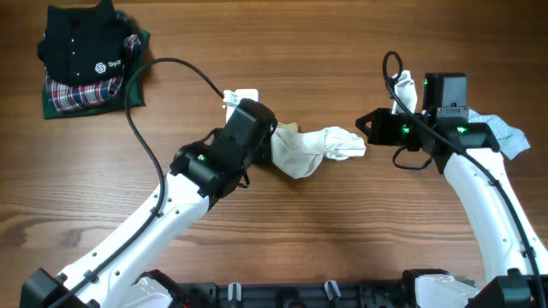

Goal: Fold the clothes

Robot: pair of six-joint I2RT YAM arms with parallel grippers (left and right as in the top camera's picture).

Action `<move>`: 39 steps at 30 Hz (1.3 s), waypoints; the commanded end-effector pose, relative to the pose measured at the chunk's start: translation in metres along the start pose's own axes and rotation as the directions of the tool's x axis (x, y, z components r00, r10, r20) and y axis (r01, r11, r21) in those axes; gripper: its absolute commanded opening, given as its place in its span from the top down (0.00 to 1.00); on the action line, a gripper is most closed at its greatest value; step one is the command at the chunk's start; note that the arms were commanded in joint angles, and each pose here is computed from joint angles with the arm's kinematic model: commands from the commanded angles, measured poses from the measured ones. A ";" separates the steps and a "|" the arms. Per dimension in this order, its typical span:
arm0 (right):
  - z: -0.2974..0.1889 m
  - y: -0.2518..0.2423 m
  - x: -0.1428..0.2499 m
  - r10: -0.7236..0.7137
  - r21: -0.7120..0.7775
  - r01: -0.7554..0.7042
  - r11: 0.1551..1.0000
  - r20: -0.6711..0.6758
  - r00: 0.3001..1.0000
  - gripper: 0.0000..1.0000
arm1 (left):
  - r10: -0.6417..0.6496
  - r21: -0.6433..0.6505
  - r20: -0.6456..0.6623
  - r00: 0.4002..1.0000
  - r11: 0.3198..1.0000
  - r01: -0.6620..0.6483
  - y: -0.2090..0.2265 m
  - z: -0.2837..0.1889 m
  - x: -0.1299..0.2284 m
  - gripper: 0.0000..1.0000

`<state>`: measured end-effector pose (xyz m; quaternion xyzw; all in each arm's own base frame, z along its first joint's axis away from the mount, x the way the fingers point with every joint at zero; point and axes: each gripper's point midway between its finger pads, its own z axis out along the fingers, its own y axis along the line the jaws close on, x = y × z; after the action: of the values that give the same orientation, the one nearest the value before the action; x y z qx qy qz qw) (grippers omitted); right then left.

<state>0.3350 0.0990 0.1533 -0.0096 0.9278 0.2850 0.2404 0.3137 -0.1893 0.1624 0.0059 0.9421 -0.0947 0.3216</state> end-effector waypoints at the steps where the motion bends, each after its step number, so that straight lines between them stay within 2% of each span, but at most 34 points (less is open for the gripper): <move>1: 0.007 -0.004 0.006 -0.004 0.011 0.005 1.000 -0.024 1.000 0.78 | 0.005 -0.009 0.023 1.000 1.000 -0.005 0.002 -0.003 -0.007 0.96; 2: 0.018 -0.006 0.014 -0.005 0.008 0.005 1.000 -0.055 0.998 0.69 | 0.005 -0.009 0.023 1.000 1.000 -0.005 0.002 -0.003 -0.007 0.96; 3: 0.032 -0.006 0.021 -0.015 0.001 0.015 1.000 -0.084 0.996 0.64 | 0.005 -0.009 0.023 1.000 1.000 -0.005 0.002 -0.003 -0.007 0.96; 5: 0.061 -0.004 0.036 -0.104 -0.003 0.105 0.994 -0.147 0.984 0.64 | 0.005 -0.009 0.023 1.000 1.000 -0.005 0.002 -0.003 -0.007 0.96; 7: 0.082 -0.014 0.049 -0.211 0.060 0.228 0.972 -0.212 0.954 0.60 | 0.005 -0.009 0.022 1.000 1.000 -0.005 0.002 -0.003 -0.006 0.96; 9: 0.090 -0.021 0.058 -0.285 0.098 0.319 0.942 -0.262 0.922 0.59 | 0.005 -0.009 0.022 1.000 1.000 -0.005 0.002 -0.003 -0.006 0.96; 12: 0.091 -0.022 0.062 -0.365 0.078 0.401 0.913 -0.284 0.887 0.59 | 0.005 -0.009 0.023 1.000 1.000 -0.005 0.002 -0.003 -0.006 0.96; 17: 0.092 -0.022 0.060 -0.398 0.072 0.433 0.899 -0.281 0.873 0.60 | 0.005 -0.009 0.023 1.000 1.000 -0.005 0.002 -0.003 -0.007 0.96; 19: 0.093 -0.019 0.061 -0.319 0.092 0.355 0.930 -0.274 0.907 0.64 | 0.005 -0.009 0.023 1.000 1.000 -0.005 0.002 -0.003 -0.007 0.96; 21: 0.093 -0.012 0.064 -0.139 0.102 0.170 0.980 -0.258 0.956 0.66 | 0.005 -0.009 0.023 1.000 1.000 -0.005 0.002 -0.003 -0.007 0.96; 23: 0.094 -0.005 0.064 -0.041 0.088 0.065 0.994 -0.251 0.967 0.65 | 0.005 -0.009 0.023 1.000 1.000 -0.005 0.002 -0.003 -0.007 0.96; 27: 0.099 -0.002 0.067 0.117 0.177 -0.078 0.981 -0.221 0.968 0.62 | 0.005 -0.009 0.023 1.000 1.000 -0.004 0.002 -0.003 -0.007 0.96; 30: 0.100 -0.008 0.077 0.363 0.338 -0.303 0.891 -0.132 0.922 0.55 | 0.005 -0.009 0.022 1.000 1.000 -0.005 0.002 -0.003 -0.006 0.96; 32: 0.091 -0.031 0.080 0.530 0.476 -0.483 0.735 0.040 0.847 0.60 | 0.006 -0.011 0.019 1.000 1.000 -0.006 0.003 -0.003 -0.005 0.96; 34: 0.085 -0.043 0.079 0.571 0.517 -0.546 0.659 0.128 0.811 0.62 | 0.008 -0.014 0.014 1.000 1.000 -0.007 0.004 -0.003 -0.004 0.96; 36: 0.085 -0.046 0.070 0.575 0.505 -0.584 0.636 0.196 0.795 0.65 | 0.007 -0.014 0.015 1.000 1.000 -0.007 0.003 -0.003 -0.005 0.96; 39: 0.091 -0.040 0.054 0.565 0.445 -0.600 0.665 0.226 0.793 0.67 | 0.007 -0.013 0.017 1.000 1.000 -0.007 0.003 -0.003 -0.005 0.96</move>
<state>0.3272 0.1256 0.0448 0.3334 0.9251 0.1100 0.1451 0.3128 -0.1886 0.1615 0.0062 0.9431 -0.0929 0.3193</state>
